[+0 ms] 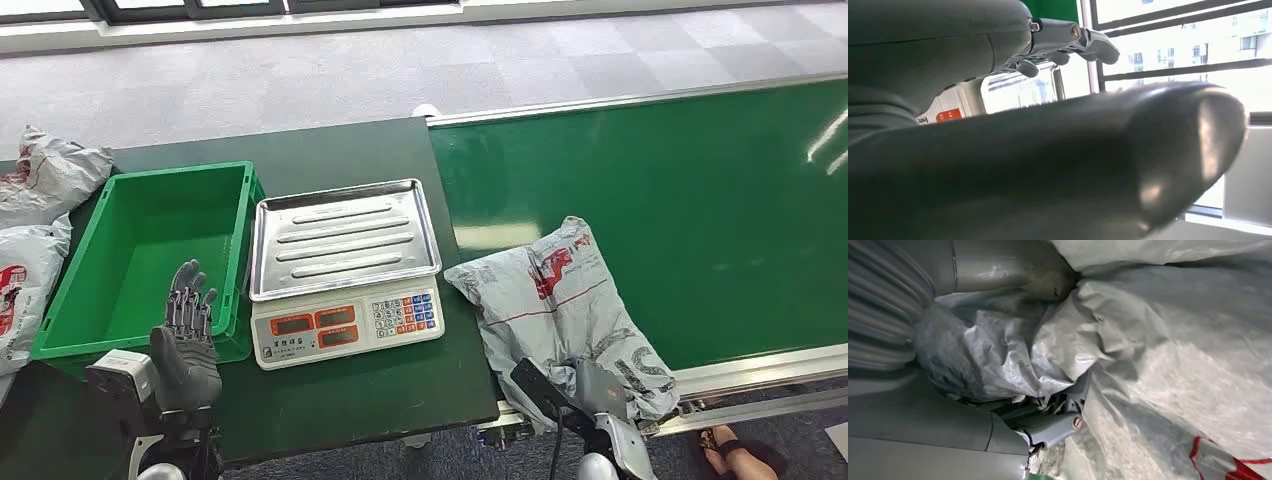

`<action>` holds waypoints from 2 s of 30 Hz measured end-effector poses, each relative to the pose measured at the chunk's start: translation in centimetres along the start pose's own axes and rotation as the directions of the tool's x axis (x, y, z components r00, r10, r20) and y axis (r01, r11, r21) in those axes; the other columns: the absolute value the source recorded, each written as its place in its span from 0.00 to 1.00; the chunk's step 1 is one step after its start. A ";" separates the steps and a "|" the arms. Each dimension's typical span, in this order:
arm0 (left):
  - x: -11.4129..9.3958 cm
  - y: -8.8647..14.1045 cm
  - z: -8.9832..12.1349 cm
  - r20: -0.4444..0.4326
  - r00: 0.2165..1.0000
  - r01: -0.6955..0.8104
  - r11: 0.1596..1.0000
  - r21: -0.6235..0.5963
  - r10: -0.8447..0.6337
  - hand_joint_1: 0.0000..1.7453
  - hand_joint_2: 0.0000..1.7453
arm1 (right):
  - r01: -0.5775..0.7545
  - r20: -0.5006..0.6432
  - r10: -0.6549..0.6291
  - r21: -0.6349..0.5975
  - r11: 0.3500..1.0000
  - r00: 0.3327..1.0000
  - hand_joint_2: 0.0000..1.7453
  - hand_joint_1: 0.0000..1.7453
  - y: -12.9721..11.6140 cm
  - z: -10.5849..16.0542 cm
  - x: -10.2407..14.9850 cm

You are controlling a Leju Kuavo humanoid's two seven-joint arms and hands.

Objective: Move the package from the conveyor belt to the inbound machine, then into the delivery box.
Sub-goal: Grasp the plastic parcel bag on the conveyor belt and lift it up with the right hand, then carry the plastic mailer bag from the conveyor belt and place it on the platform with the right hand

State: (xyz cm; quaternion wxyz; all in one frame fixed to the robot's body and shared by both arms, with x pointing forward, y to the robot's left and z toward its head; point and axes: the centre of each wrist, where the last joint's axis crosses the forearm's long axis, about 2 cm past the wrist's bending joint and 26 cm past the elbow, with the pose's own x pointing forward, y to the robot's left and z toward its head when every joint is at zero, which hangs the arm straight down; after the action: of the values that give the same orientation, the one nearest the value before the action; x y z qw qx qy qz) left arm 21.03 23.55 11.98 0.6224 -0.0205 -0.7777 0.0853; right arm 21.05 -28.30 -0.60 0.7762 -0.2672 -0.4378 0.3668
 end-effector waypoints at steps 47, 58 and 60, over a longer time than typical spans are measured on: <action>-1.4 -0.5 1.2 -0.002 0.995 -0.103 0.995 0.001 0.103 0.00 0.00 | -0.314 0.368 0.700 -0.700 0.642 0.611 1.00 1.00 -22.5 -5.0 19.8; -1.5 -0.6 0.7 0.004 0.992 -0.123 0.992 0.006 0.122 0.00 0.00 | -0.290 0.539 0.666 -0.621 0.728 0.516 1.00 1.00 -19.1 -5.8 27.5; -1.5 -0.5 0.8 0.003 0.993 -0.122 0.993 0.007 0.122 0.00 0.00 | -0.296 0.543 0.666 -0.617 0.729 0.510 1.00 1.00 -18.8 -5.9 27.8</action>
State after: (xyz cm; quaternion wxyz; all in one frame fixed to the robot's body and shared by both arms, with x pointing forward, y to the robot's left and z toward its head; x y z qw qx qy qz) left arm 20.67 22.74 10.46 0.6151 -0.0656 -0.7756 0.1257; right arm 42.20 -17.57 23.92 0.3074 -0.3802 -0.6873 0.5372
